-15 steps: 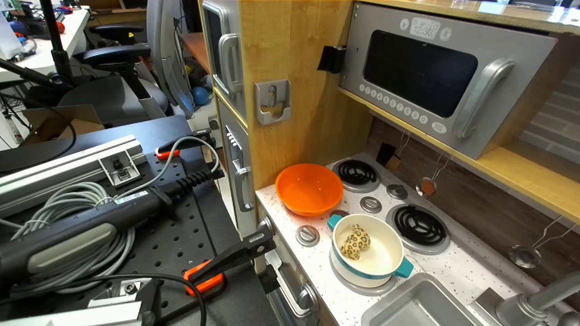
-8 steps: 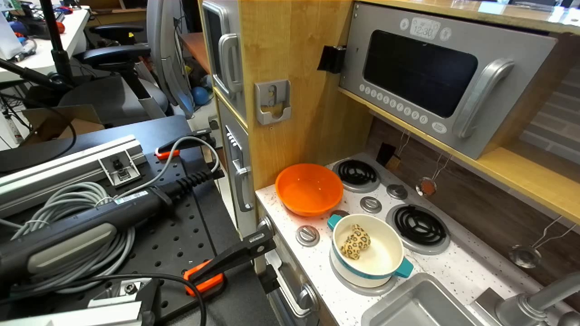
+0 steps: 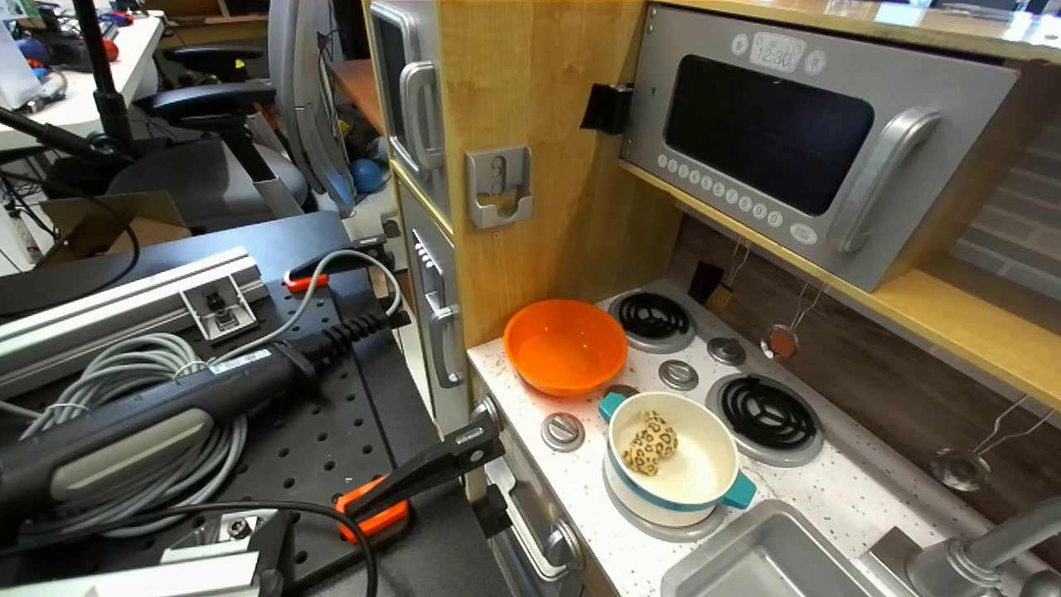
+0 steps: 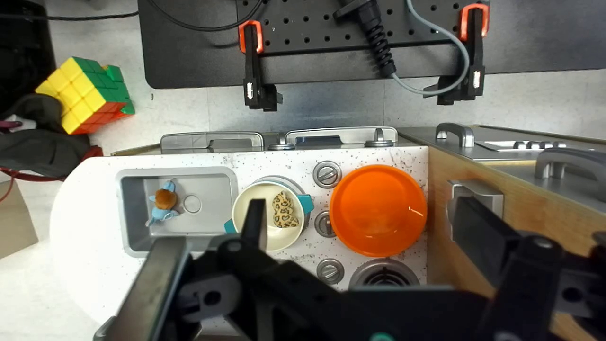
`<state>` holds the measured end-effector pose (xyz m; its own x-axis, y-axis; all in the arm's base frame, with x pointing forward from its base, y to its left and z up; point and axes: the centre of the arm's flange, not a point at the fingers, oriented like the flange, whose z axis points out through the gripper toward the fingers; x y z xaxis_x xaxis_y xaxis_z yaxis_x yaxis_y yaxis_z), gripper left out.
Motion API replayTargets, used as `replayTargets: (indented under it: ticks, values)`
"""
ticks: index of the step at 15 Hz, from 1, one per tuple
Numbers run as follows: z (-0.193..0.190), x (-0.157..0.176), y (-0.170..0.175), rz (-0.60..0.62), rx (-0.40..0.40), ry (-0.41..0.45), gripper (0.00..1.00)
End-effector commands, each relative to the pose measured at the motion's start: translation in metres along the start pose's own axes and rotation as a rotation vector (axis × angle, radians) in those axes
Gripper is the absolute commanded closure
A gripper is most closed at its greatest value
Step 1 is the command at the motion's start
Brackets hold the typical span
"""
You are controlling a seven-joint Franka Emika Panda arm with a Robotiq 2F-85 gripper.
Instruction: Pick up the pot from the stove and rotate it clockwise.
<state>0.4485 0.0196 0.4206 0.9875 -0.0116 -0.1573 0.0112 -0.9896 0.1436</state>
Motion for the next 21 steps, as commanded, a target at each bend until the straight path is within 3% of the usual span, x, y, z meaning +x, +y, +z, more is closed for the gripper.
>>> replayTargets:
  ticks: [1,15,18,21]
  values:
    - [0.0,0.0,0.0,0.0,0.0,0.0,0.0]
    - [0.0,0.0,0.0,0.0,0.0,0.0,0.0]
    - [0.036,-0.024,-0.033,-0.103,-0.103,-0.028,0.0]
    - [0.062,-0.052,-0.039,-0.154,-0.192,-0.035,0.0]
